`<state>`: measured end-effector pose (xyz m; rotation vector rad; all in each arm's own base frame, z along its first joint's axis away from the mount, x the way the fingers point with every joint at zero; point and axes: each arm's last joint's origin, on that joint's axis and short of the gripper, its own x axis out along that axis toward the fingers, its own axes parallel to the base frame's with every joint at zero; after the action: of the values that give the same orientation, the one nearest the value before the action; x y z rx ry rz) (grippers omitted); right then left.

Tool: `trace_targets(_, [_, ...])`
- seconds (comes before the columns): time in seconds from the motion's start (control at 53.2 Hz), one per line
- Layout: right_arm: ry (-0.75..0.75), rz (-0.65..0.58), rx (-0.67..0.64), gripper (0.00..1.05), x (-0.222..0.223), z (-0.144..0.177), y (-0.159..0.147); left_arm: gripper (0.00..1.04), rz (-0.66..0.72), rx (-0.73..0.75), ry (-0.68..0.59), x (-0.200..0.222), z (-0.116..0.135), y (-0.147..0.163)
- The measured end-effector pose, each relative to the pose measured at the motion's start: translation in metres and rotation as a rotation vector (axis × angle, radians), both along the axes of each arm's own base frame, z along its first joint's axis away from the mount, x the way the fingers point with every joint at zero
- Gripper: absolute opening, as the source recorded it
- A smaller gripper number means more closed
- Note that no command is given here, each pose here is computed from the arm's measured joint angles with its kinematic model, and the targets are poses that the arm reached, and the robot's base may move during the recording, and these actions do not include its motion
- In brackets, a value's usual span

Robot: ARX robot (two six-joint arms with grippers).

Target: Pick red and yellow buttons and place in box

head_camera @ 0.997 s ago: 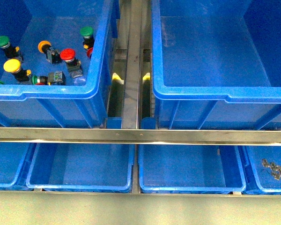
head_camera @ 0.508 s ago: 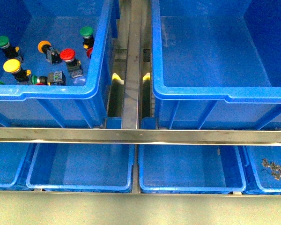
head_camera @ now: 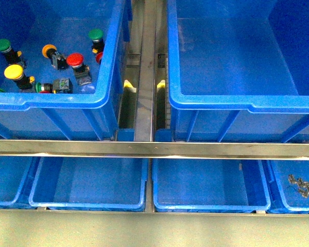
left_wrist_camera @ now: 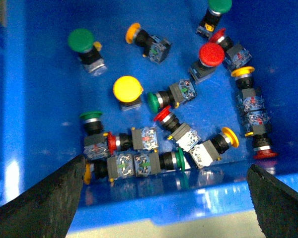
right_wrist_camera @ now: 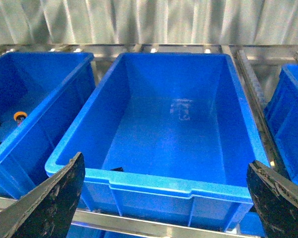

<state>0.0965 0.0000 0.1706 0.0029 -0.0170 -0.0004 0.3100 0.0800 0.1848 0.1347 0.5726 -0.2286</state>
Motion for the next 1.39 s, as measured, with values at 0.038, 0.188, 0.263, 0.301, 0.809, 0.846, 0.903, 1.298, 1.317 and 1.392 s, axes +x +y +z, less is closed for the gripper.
trace_targets(0.038, [0.0,0.0,0.0,0.98,0.0,0.0,0.0,0.97,-0.018,0.007,0.014,0.011,-0.005,-0.003])
trace_targets(0.188, [0.0,0.0,0.0,0.98,0.0,0.0,0.0,0.97,-0.115,0.024,0.056,0.055,-0.026,-0.023])
trace_targets(0.263, [0.0,0.0,0.0,0.98,0.0,0.0,0.0,0.97,-0.15,0.037,0.064,0.074,-0.034,-0.031])
trace_targets(0.301, [0.0,0.0,0.0,0.98,0.0,0.0,0.0,0.97,-0.159,0.037,0.07,0.084,-0.038,-0.034])
trace_targets(0.809, [0.0,0.0,0.0,0.98,0.0,0.0,0.0,0.97,-0.205,0.07,0.119,0.155,-0.09,-0.057])
trace_targets(0.846, [0.0,0.0,0.0,0.98,0.0,0.0,0.0,0.97,-0.209,0.066,0.118,0.158,-0.09,-0.059])
trace_targets(0.903, [0.0,0.0,0.0,0.98,0.0,0.0,0.0,0.97,-0.214,0.062,0.12,0.163,-0.093,-0.064])
trace_targets(1.298, [0.0,0.0,0.0,0.98,0.0,0.0,0.0,0.97,-0.219,0.026,0.148,0.192,-0.119,-0.082])
trace_targets(1.317, [0.0,0.0,0.0,0.98,0.0,0.0,0.0,0.97,-0.218,0.024,0.149,0.193,-0.12,-0.083])
trace_targets(1.392, [0.0,0.0,0.0,0.98,0.0,0.0,0.0,0.97,-0.213,0.013,0.151,0.199,-0.123,-0.085])
